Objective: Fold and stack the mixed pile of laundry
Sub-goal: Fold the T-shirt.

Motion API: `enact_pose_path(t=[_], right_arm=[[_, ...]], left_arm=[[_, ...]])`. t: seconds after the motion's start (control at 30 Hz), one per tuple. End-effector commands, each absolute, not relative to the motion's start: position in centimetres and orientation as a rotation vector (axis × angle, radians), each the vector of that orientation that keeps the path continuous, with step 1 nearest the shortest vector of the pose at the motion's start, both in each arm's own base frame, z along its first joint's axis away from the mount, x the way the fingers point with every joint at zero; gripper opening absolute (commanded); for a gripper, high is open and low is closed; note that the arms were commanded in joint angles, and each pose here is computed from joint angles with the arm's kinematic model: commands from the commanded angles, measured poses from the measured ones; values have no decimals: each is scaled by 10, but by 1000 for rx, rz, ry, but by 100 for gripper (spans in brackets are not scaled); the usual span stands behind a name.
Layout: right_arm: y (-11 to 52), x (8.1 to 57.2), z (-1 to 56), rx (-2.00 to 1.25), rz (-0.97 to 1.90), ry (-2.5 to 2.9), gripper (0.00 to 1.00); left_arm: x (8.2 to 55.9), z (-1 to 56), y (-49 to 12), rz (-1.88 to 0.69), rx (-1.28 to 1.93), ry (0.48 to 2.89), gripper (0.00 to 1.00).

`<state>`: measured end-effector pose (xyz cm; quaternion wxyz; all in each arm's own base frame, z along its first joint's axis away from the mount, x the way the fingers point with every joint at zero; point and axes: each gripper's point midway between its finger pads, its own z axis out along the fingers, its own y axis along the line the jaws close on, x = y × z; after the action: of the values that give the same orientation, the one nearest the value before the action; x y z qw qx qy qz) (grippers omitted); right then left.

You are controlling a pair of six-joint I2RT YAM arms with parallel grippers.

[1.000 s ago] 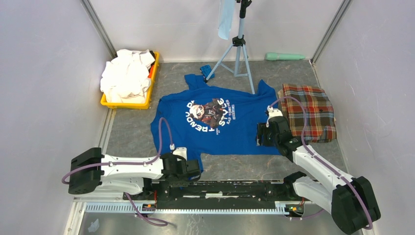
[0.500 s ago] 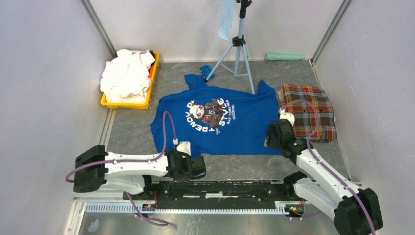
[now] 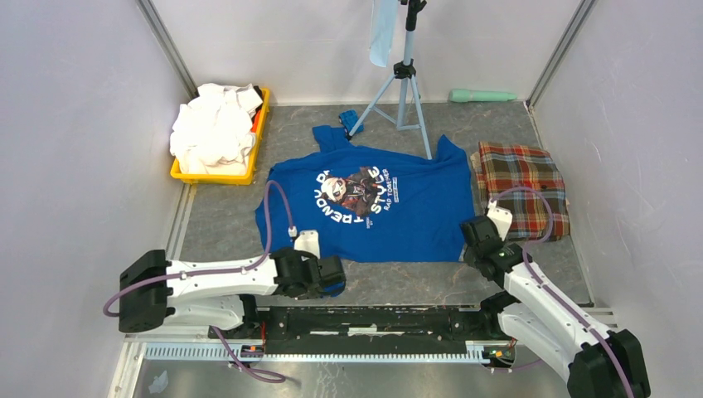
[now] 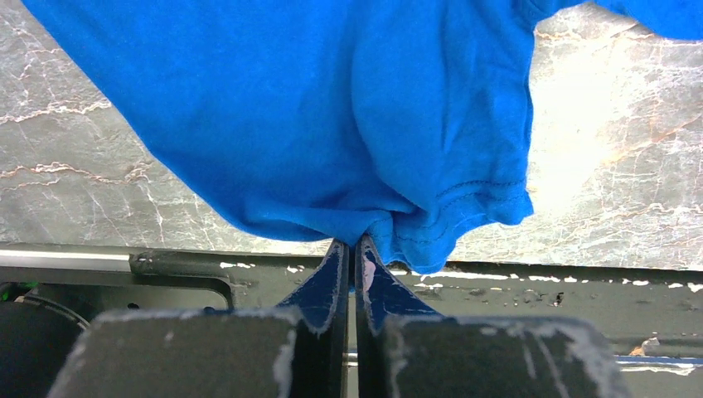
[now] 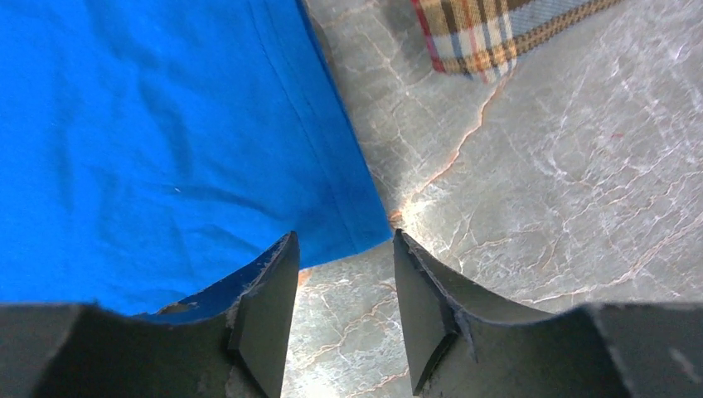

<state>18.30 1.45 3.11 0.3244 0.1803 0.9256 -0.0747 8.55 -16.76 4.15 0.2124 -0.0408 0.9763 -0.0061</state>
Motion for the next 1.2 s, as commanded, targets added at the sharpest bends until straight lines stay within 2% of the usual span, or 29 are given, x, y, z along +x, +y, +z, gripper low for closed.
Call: enact_pose_path(t=[0.0,0.1,0.3,0.37,0.5,0.57,0.6,0.93,1.17], right_arm=[[15,182,21,496,-191,2424,49],[17,184,15,480,-180,2424,42],[15,186,12,482,-198,2418,37],[14,185,11,483,-206,2418,32],[14,184,11,480,-199,2421,16],[17,185,14,465,-183,2421,2],[18,186,16,461,-172,2419,0],[20,192,50,457,-118,2352,0],[20,188,71,474,-72,2316,0]], left_arm=[[94,45,-156,-16,-90,2665,2],[94,44,-152,-20,-91,2666,2],[92,41,-148,-15,-92,2671,2],[93,42,-148,-20,-93,2668,2],[95,50,-150,-41,-93,2654,2],[98,60,-150,-45,-90,2638,2],[99,67,-148,-36,-84,2630,2],[111,151,-134,-146,-110,2502,2],[112,185,-121,-154,-108,2462,2]])
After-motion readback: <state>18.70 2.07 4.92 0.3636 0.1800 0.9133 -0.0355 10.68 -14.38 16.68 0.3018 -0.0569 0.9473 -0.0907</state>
